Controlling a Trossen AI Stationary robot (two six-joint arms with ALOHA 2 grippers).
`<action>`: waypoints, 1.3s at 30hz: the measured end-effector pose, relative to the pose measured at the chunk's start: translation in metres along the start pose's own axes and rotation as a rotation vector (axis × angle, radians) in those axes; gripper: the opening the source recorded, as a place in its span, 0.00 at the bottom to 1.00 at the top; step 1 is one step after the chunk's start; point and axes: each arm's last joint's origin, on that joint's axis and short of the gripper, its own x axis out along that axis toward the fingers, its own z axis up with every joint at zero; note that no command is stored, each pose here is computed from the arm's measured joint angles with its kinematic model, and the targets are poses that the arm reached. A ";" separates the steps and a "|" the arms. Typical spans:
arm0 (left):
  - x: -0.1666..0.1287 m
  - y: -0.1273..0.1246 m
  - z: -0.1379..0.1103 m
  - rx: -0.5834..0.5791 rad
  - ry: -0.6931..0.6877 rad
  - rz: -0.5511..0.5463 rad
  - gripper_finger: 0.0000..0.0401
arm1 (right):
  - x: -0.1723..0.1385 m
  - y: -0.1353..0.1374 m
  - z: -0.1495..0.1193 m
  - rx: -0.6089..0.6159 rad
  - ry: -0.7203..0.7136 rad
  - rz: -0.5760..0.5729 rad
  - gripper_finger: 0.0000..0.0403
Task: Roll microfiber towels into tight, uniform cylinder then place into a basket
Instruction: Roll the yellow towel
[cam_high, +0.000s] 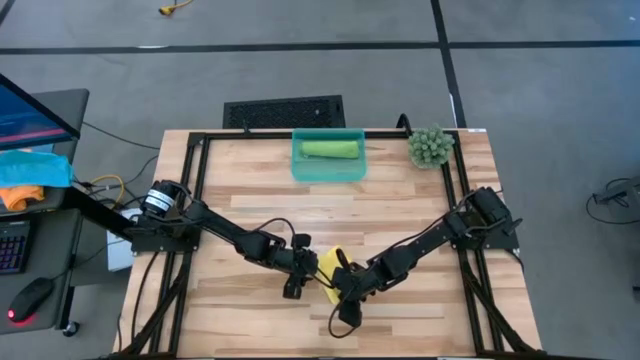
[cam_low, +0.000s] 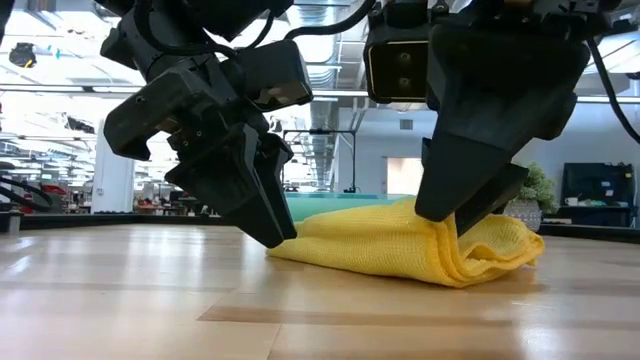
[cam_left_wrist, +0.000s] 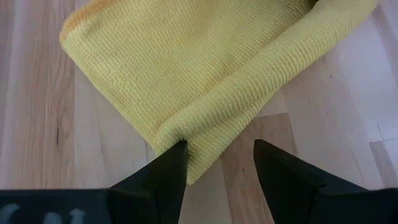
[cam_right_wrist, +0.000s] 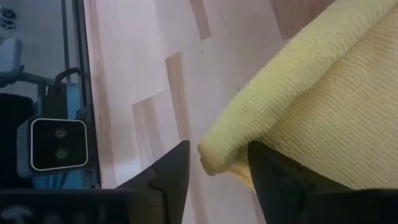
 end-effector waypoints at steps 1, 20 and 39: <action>0.000 0.000 0.000 0.000 0.000 0.000 0.44 | 0.000 0.000 0.000 0.008 0.001 0.001 0.46; 0.000 0.000 0.000 -0.044 0.004 0.002 0.44 | -0.026 0.048 -0.036 -0.324 -0.203 -0.143 0.39; 0.000 0.000 -0.001 -0.060 0.008 0.003 0.44 | 0.005 0.026 -0.021 -0.414 -0.251 -0.211 0.32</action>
